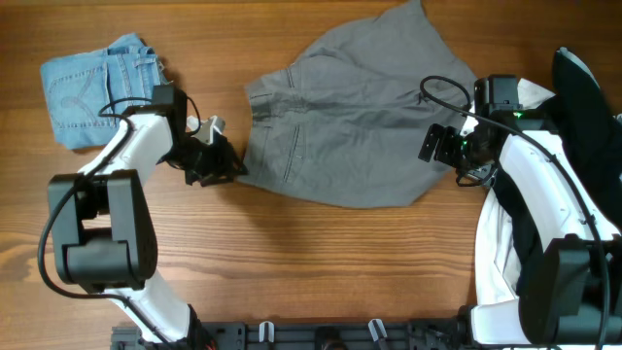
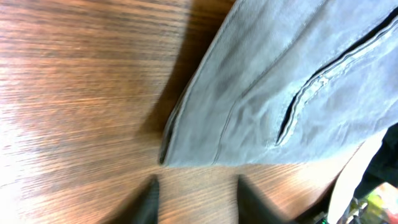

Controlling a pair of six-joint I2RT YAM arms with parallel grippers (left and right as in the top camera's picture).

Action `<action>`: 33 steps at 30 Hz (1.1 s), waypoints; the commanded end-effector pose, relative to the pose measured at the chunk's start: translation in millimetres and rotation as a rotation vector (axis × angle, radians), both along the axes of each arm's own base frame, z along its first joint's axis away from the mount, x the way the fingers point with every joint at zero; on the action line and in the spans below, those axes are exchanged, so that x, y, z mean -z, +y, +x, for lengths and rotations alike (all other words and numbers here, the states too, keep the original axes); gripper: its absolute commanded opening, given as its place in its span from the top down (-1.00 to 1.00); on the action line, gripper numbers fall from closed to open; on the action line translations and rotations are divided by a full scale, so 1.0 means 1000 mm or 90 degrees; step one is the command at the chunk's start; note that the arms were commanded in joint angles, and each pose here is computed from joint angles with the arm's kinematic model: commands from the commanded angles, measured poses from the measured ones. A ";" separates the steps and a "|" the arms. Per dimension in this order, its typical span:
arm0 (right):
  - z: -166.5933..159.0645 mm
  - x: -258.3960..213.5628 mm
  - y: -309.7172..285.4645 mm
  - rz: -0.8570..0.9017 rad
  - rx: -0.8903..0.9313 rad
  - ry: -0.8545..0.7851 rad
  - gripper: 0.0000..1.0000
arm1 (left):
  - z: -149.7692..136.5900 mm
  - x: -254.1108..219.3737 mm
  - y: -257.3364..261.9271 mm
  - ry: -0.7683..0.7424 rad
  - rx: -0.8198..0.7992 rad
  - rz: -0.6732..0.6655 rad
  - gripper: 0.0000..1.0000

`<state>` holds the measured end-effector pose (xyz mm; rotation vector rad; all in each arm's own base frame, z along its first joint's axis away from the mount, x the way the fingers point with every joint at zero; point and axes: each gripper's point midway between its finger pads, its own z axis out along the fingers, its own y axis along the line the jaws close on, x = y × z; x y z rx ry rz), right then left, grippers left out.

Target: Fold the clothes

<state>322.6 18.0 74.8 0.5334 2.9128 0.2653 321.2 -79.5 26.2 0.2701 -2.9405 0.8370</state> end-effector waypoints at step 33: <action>-0.013 -0.005 0.028 0.067 -0.132 -0.015 -0.58 | 0.008 -0.166 0.155 -0.234 -0.271 0.201 0.92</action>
